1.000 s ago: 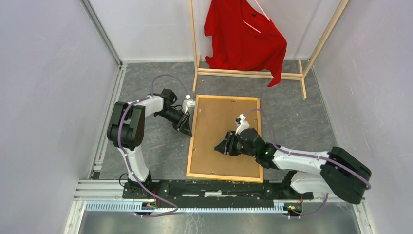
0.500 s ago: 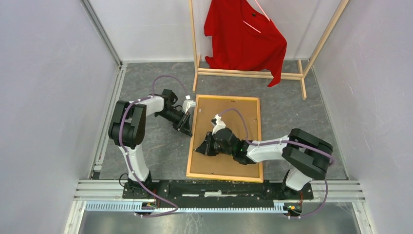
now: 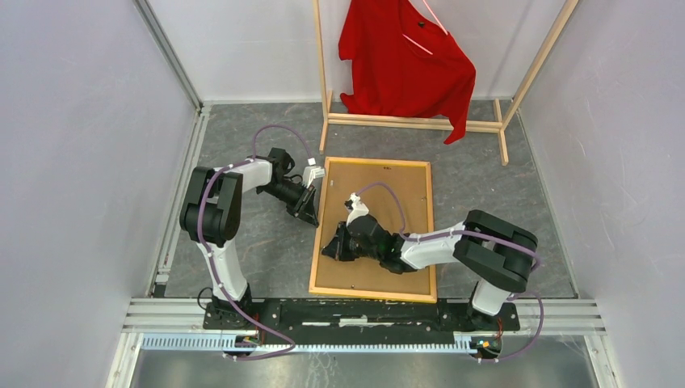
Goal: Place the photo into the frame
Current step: Install the photo frame at the center of the board.
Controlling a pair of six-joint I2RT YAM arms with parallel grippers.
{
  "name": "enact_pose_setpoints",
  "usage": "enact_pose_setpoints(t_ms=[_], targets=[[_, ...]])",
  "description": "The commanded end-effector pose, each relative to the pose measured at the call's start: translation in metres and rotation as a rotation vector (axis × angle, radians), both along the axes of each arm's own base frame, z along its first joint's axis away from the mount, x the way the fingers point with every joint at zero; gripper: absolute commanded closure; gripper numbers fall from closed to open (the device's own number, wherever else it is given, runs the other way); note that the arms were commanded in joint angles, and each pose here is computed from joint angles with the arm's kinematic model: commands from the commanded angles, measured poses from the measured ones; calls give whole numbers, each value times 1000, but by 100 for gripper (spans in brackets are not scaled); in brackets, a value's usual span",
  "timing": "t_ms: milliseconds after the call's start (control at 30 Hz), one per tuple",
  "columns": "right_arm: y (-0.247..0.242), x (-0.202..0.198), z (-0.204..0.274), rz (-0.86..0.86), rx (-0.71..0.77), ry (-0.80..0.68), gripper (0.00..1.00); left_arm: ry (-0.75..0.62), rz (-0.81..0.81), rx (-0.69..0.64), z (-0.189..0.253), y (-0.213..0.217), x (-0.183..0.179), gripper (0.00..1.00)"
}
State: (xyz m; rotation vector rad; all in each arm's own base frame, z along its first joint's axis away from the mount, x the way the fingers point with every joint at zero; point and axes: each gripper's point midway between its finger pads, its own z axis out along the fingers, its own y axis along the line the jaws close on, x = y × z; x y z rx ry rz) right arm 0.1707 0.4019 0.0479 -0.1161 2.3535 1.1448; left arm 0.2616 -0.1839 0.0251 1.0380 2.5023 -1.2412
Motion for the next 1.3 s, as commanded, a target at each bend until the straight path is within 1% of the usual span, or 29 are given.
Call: enact_pose_setpoints(t_ms=[0, 300, 533, 933, 1267], targets=[[6, 6, 2, -20, 2, -20, 97, -10, 10, 21, -5, 1, 2, 73], [4, 4, -11, -22, -32, 3, 99, -19, 6, 24, -3, 2, 1, 73], [4, 8, -12, -40, -35, -8, 100, -19, -2, 30, -4, 2, -3, 73], [1, 16, -16, -76, -56, -22, 100, -33, -14, 34, -4, 2, -5, 73], [3, 17, -20, -74, -60, -16, 100, -35, -18, 42, -5, 4, -6, 73]])
